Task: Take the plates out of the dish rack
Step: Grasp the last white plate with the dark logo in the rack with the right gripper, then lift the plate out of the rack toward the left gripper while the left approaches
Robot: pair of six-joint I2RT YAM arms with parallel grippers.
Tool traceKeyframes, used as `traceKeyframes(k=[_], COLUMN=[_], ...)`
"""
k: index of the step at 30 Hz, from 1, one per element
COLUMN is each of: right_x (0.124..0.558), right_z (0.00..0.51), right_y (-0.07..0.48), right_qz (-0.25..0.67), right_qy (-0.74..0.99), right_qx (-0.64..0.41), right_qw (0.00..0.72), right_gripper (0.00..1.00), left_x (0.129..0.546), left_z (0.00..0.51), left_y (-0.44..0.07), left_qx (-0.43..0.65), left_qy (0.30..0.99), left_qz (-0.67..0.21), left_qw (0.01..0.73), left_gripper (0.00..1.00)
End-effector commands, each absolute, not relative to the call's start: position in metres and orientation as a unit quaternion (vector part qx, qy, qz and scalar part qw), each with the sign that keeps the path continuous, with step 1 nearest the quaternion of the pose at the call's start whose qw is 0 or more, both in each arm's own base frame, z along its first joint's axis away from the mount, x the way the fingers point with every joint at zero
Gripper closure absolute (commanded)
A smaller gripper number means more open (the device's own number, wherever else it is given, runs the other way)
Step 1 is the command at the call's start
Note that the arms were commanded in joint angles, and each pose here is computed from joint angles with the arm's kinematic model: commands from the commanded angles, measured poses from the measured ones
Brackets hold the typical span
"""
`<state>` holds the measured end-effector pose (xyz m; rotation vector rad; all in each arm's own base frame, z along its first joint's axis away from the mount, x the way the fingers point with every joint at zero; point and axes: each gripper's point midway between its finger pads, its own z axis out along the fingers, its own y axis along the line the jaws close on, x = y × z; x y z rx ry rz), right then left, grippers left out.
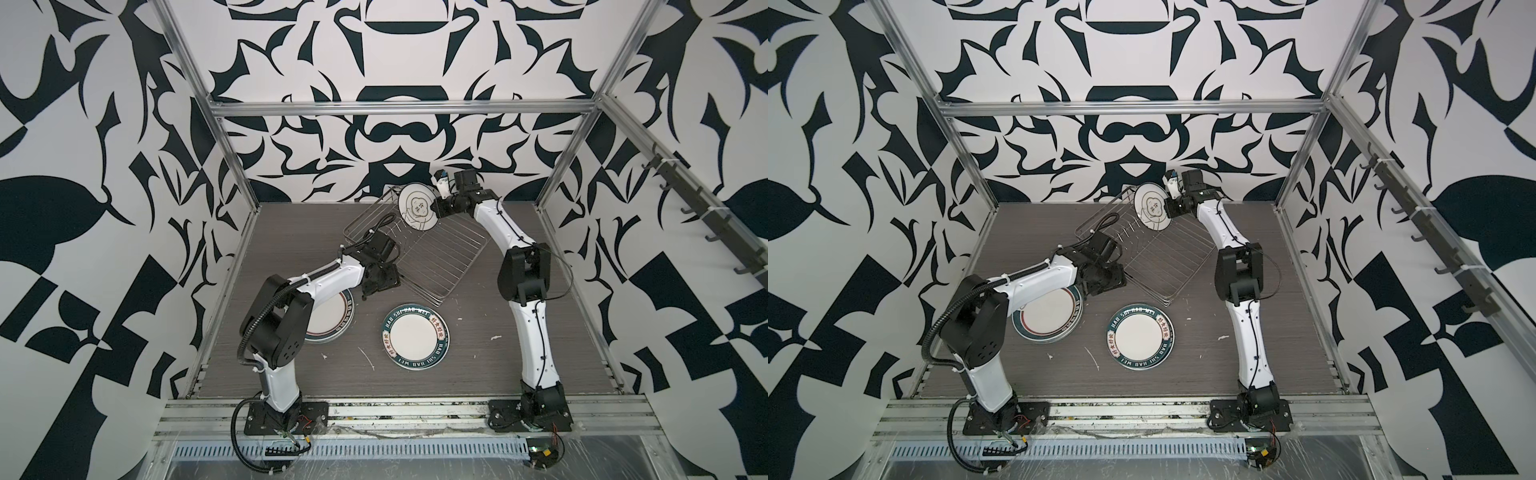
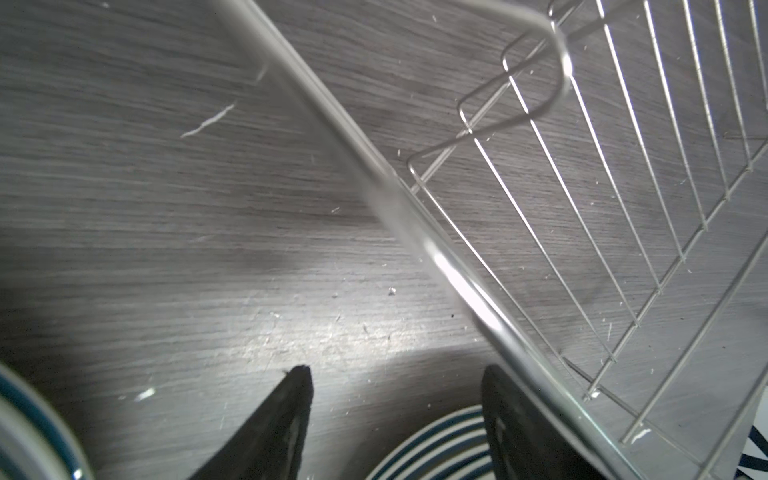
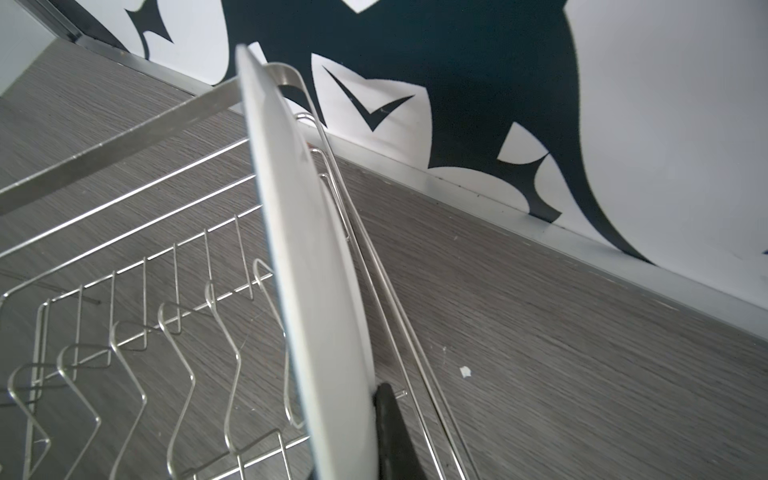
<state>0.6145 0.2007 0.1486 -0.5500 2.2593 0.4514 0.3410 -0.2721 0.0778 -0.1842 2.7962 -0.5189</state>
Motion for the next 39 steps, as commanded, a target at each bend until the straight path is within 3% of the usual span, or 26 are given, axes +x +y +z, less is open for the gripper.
traceKeyframes(k=[1,21,30,39], right_x=[0.610,0.582,0.526,0.462], right_z=[0.196,0.297,0.340,0.346], right_y=[0.209,0.187,0.184,0.179], right_qz=[0.200,0.188,0.245,0.326], right_qy=[0.867,0.831,0.809,0.814], right_qx=[-0.209,-0.180,-0.147,-0.062], right_qw=[0.405,0.492,0.514,0.476], right_gripper=[0.96,1.00,1.00,1.00], left_x=[0.360,0.371,0.372,0.323], left_z=[0.093,0.097,0.111,0.132], left_y=[-0.290,-0.311,-0.327,-0.306], left_qx=[-0.062,-0.048,-0.034,-0.029], left_qy=[0.960,0.954,0.949,0.945], left_qz=[-0.216,-0.237,-0.258,-0.267], left_qw=[0.168,0.177,0.181,0.187], left_gripper=[0.32,0.32,0.32,0.32])
